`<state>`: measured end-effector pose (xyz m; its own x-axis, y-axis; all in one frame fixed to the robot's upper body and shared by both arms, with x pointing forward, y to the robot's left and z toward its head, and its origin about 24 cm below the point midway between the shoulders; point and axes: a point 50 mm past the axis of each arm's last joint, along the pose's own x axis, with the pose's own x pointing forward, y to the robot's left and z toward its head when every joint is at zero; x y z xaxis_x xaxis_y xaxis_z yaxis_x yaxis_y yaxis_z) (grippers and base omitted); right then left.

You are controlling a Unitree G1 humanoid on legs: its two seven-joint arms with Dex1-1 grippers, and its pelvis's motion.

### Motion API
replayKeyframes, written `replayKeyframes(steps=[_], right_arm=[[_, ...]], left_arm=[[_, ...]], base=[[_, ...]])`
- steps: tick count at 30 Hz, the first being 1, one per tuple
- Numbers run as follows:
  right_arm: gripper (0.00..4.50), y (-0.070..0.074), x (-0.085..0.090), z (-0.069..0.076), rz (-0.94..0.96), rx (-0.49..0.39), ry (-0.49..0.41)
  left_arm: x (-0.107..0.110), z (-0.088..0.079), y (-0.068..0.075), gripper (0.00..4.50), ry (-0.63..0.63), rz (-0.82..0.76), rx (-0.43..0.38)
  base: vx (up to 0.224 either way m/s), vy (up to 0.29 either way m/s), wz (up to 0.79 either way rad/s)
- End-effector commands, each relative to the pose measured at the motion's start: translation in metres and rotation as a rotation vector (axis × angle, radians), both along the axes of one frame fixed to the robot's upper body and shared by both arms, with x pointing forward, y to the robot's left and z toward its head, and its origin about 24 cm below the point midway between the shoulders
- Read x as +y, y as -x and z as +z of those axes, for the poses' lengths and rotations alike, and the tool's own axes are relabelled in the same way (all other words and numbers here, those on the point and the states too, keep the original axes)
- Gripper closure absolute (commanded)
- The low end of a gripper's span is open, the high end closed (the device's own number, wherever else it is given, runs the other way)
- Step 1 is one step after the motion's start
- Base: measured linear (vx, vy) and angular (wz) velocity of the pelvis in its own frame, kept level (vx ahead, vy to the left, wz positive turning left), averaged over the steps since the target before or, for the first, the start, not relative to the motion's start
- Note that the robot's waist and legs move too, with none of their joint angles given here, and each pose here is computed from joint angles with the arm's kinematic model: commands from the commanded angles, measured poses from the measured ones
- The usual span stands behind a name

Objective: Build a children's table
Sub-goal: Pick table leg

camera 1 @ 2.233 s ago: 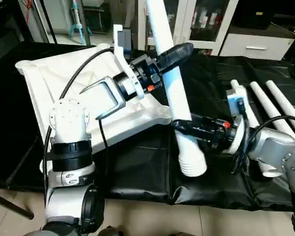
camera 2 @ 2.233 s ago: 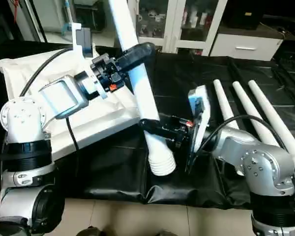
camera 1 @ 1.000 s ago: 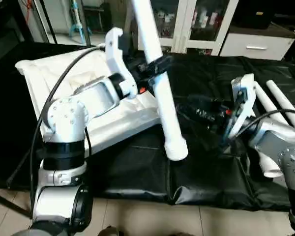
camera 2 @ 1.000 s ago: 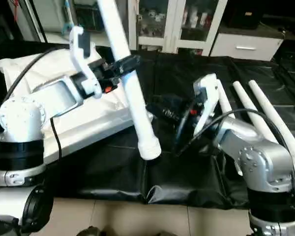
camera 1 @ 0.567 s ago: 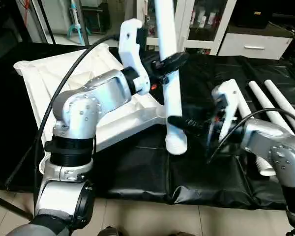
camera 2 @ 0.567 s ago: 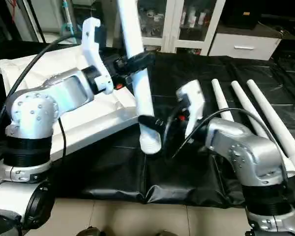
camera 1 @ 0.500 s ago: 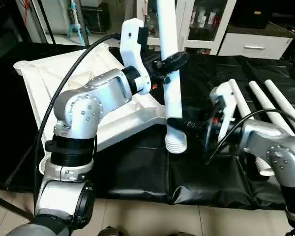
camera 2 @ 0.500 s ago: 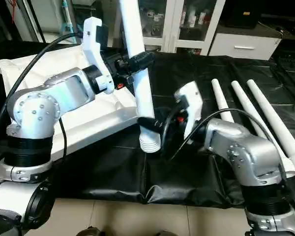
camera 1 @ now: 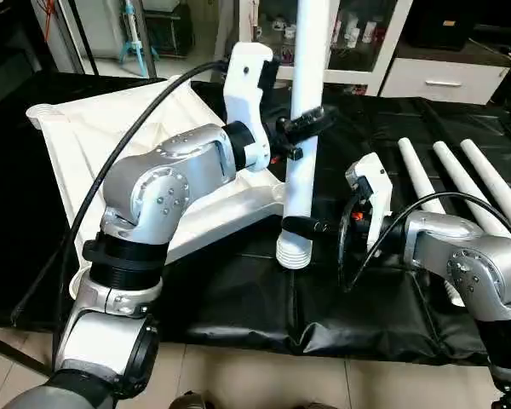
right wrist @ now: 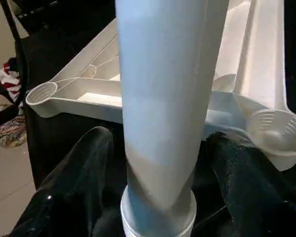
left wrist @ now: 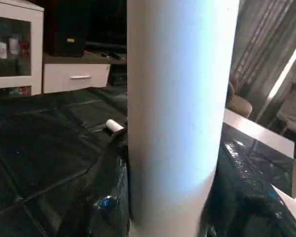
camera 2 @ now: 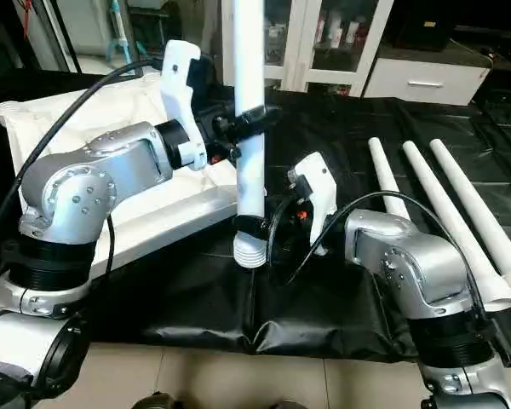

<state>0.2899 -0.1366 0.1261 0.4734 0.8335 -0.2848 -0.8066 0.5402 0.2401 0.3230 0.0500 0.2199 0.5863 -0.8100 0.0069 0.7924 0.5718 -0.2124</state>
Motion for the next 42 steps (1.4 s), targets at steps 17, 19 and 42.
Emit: replayKeyframes(steps=[17,19,42], right_arm=[[1.99,0.002,0.002,-0.003,0.05,0.0,0.033],[2.26,0.002,0.001,-0.003,0.049,0.0,0.034],[2.66,-0.006,-0.003,-0.002,-0.052,-0.049,0.005]], left_arm=[[-0.015,0.009,0.015,2.77,-0.022,-0.119,-0.086],[-0.016,0.009,0.017,2.77,-0.028,-0.131,-0.089],[0.001,0.011,0.012,1.62,0.048,-0.08,-0.037]], base=[[0.0,0.0,0.0],[0.0,0.0,0.0],[0.0,0.0,0.0]])
